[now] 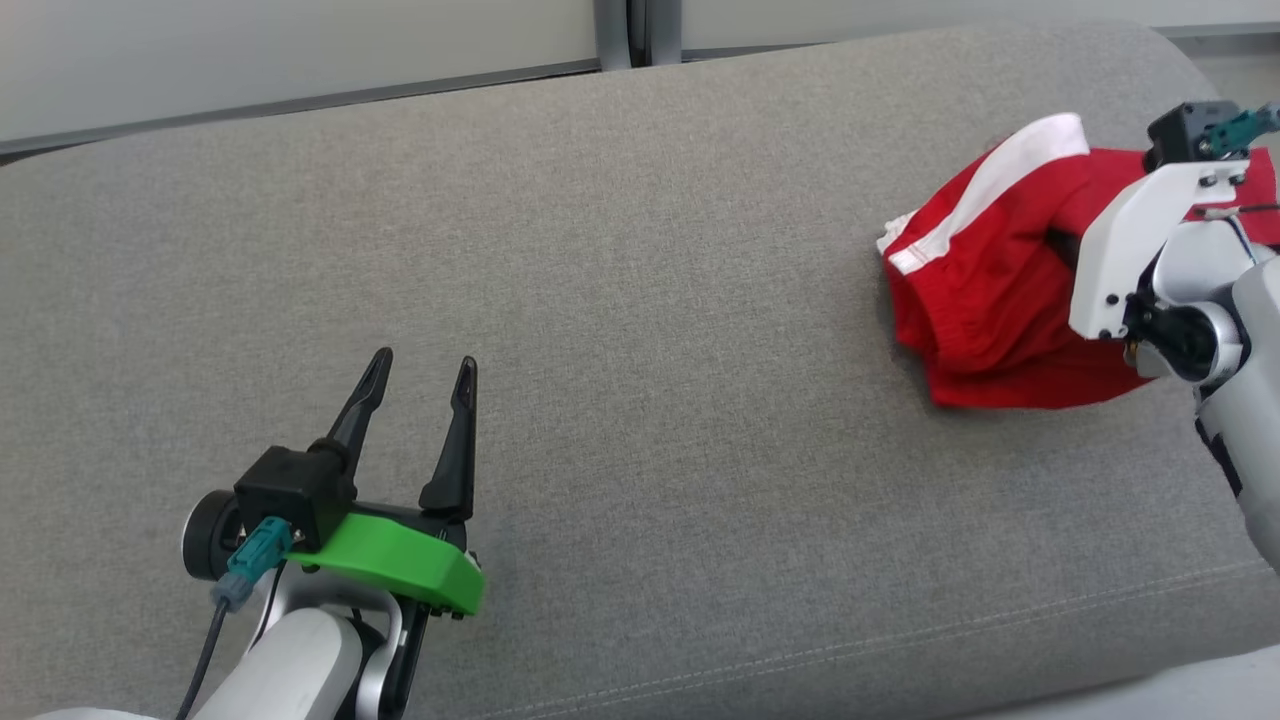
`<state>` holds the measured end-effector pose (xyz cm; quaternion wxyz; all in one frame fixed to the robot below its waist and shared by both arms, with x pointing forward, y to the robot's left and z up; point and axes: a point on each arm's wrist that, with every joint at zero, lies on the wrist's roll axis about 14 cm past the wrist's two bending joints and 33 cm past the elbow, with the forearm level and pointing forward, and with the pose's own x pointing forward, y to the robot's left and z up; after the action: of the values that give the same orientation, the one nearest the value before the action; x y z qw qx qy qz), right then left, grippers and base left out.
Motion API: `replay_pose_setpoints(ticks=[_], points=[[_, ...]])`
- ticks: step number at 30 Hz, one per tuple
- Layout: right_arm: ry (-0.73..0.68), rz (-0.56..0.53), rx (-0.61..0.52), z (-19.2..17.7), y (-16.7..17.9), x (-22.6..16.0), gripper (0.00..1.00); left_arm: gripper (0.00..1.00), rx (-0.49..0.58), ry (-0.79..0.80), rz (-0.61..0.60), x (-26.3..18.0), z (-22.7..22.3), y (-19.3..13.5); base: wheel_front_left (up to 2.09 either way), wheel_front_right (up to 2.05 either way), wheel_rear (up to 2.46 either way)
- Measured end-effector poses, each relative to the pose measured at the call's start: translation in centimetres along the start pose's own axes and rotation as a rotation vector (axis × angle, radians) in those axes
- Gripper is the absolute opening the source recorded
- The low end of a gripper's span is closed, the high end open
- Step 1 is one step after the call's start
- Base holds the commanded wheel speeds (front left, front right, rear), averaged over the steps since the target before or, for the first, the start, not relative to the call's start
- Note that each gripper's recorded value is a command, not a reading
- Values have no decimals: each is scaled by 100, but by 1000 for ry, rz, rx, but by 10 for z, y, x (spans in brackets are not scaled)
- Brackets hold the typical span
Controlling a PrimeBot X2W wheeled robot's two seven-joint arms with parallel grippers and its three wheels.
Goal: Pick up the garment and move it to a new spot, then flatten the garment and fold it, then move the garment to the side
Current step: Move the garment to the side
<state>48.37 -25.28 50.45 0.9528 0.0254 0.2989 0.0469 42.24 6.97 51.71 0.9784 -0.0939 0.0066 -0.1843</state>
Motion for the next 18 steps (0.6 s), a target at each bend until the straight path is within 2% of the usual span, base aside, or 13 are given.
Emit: replay_pose_setpoints(ticks=[8, 18], points=[[-15, -69, -50, 29, -26, 10, 0, 100, 4, 36, -29, 18, -14, 1, 0, 0, 0], [16, -145, -107, 45, -56, 7, 0, 100, 18, 61, -31, 24, -22, 8, 0, 0, 0]])
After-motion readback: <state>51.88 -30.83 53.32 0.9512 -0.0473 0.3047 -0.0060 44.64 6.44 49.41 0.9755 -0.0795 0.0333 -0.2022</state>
